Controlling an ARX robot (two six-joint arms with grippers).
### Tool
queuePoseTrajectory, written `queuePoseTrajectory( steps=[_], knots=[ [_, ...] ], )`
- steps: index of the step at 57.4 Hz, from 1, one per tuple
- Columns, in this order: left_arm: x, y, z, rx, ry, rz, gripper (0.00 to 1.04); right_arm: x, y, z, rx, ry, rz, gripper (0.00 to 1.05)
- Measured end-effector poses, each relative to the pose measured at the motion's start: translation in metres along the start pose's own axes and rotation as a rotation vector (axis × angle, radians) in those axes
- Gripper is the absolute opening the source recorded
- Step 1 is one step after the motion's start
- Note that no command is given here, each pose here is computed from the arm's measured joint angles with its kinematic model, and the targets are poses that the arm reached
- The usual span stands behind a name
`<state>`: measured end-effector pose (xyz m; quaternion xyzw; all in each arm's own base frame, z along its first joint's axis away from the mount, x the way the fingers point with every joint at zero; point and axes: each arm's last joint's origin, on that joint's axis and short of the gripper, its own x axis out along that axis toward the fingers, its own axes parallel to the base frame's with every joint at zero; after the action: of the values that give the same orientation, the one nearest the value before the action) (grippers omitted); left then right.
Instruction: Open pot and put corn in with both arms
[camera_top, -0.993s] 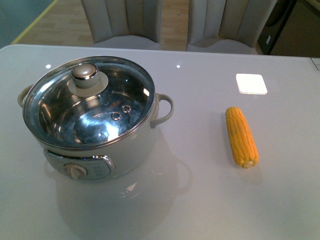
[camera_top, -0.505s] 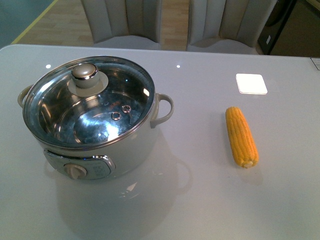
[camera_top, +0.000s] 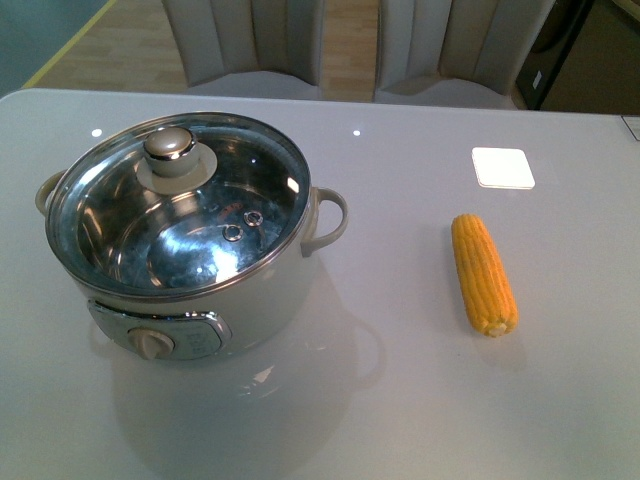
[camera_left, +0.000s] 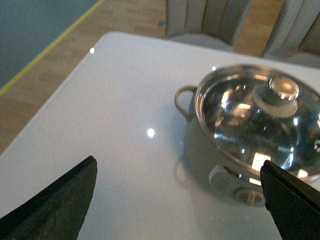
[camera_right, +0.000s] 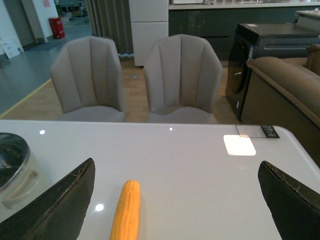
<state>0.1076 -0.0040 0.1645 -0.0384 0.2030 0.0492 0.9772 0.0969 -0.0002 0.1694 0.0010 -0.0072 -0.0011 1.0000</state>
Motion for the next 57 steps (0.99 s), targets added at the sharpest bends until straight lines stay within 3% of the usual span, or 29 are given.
queuePoseTrajectory(
  steps=[13, 25, 49, 57],
  knots=[
    [0.023, -0.007, 0.032, -0.010, -0.057, -0.046, 0.98, 0.000, 0.000, 0.000, 0.000, 0.000, 0.000, 0.96],
    [0.080, -0.026, 0.055, 0.059, -0.074, -0.150, 0.98, 0.000, 0.000, 0.000, 0.000, 0.000, 0.000, 0.96],
    [0.178, -0.062, 0.063, 0.140, -0.042, -0.258, 0.98, 0.000, 0.000, 0.000, 0.000, 0.000, 0.000, 0.96],
    [0.199, -0.079, 0.053, 0.182, -0.023, -0.317, 0.98, 0.000, 0.000, 0.000, 0.000, 0.000, 0.000, 0.96]
  ],
)
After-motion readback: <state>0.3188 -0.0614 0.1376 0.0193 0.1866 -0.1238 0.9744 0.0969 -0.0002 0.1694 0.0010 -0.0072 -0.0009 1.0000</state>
